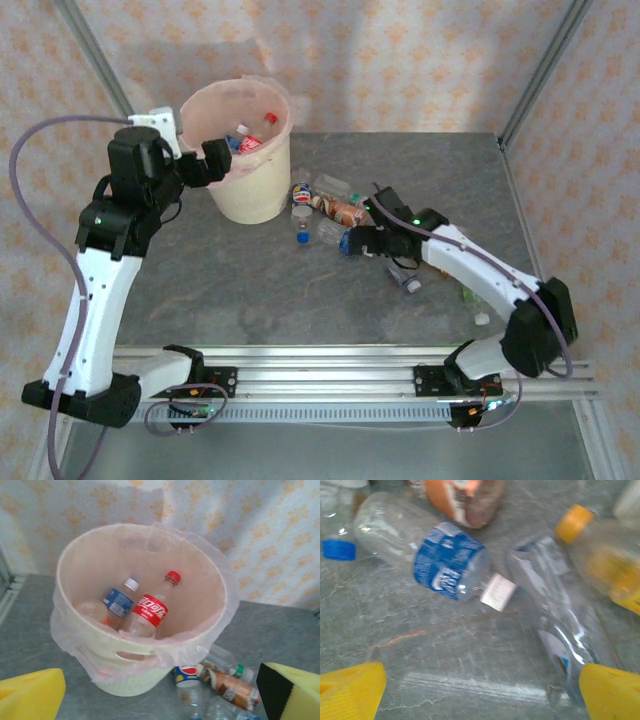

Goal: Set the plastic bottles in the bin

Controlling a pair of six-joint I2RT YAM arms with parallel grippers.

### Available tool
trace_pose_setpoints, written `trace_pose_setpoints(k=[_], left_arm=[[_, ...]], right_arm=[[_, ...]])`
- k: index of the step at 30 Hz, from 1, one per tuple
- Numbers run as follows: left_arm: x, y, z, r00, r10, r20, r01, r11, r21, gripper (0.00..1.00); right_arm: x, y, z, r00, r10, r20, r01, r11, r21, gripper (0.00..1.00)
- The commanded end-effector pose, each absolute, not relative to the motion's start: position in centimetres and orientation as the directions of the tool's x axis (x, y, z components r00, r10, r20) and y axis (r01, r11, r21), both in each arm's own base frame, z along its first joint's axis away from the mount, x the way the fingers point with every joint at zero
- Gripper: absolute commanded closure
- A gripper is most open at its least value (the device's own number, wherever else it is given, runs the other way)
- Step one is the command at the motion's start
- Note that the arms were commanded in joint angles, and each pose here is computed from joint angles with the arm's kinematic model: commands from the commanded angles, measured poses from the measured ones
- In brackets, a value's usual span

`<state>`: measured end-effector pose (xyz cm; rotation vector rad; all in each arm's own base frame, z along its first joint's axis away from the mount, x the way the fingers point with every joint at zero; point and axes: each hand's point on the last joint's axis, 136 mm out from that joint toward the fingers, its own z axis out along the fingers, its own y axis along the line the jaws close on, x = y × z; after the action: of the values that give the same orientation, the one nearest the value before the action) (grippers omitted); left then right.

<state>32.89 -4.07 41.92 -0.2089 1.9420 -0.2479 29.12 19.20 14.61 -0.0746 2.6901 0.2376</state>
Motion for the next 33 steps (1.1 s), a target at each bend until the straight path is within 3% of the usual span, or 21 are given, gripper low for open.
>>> trace_pose_setpoints(k=[1, 16, 27, 33], left_arm=[[32.2, -4.2, 43.8, -0.273, -0.382, -0.883, -0.016, 0.92, -0.393, 0.0], [31.6, -3.3, 41.9, -0.301, -0.367, -0.88, -0.075, 0.929, -0.362, 0.0], [32.0, -3.4, 41.6, -0.311, -0.36, -0.88, -0.076, 0.932, -0.355, 0.0], [32.0, -3.3, 41.6, -0.311, -0.36, -0.879, -0.079, 0.932, -0.354, 0.0]], right_arm=[[30.6, 21.0, 14.5, -0.88, -0.157, -0.449, -0.206, 0.977, 0.062, 0.01], [34.4, 25.5, 9.4, -0.819, -0.464, -0.338, -0.468, 0.881, -0.076, 0.01], [35.8, 24.5, 7.0, -0.82, -0.506, -0.268, -0.469, 0.862, -0.192, 0.01], [34.7, 24.8, 5.6, -0.837, -0.491, -0.241, -0.471, 0.871, -0.138, 0.01]])
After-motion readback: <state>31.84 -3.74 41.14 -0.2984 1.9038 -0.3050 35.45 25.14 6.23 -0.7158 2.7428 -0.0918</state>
